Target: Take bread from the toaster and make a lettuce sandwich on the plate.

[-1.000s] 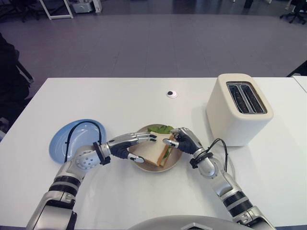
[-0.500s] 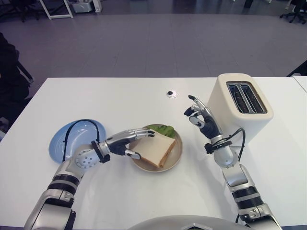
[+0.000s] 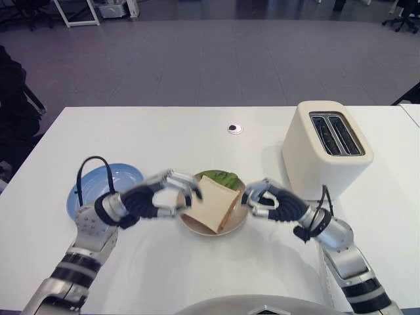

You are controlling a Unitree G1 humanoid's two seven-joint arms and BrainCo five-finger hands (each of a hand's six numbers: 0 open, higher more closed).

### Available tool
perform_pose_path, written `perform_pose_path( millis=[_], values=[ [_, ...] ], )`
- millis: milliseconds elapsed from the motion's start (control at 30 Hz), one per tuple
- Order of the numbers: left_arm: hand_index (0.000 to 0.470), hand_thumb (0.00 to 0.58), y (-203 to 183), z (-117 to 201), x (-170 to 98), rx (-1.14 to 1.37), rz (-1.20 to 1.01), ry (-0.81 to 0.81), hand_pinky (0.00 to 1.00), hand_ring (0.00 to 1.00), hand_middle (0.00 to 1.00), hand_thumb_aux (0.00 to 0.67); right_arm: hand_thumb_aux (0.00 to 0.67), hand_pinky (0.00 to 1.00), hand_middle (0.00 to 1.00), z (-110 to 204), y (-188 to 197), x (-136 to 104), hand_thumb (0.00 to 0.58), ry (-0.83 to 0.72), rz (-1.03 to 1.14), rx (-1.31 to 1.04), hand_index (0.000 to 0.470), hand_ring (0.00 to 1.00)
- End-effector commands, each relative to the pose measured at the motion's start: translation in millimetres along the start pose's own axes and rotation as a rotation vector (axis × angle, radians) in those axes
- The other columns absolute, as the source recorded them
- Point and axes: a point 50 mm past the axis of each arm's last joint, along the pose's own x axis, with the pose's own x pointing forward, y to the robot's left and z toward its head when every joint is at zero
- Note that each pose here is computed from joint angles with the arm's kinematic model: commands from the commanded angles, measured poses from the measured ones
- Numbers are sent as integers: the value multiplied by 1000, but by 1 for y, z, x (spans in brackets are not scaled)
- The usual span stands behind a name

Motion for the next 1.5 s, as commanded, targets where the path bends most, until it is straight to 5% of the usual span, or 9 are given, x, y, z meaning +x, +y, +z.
perform_pose_path(
  millis=[33,500,967,1067,1100,1167,1200,1267,1500],
  values=[
    [470,580,-26,0,-1,-131,-205,-27,1000,1000,1000,670,670,1000,1000,-2,24,-8,580,12,201,25,470,1000],
    [470,580,-64,-88,-12,-105,-457,527,1000,1000,1000,670,670,1000,1000,-52,42,12,580,275,267,-101,470,1000],
    [431,576,19,-124,25,266,321,583,1000,1000,1000,615,670,1000,1000,-95,-39,44,580,399,-548,-182,470,1000],
    [205,395,24,-101,30,170,437,358,961,961,961,292,670,890,890,-81,-52,40,580,272,-643,-120,470,890],
    [0,0,25,-88,29,125,462,267,812,812,812,0,665,643,643,-76,-57,36,580,235,-667,-107,466,643],
    [0,0,30,-58,26,-4,513,62,404,404,404,0,336,133,133,-64,-66,27,436,160,-738,-66,236,133],
    [0,0,35,-44,24,-62,542,-39,208,208,208,0,0,0,0,-56,-72,22,0,114,-783,-43,0,0],
    [0,0,45,-27,25,-106,601,-165,0,0,0,0,0,0,0,-42,-82,14,0,23,-864,-9,0,0],
    [0,0,69,-37,62,52,895,-96,0,0,0,0,0,0,0,-8,-96,5,0,-148,-1033,-25,0,0]
  ],
)
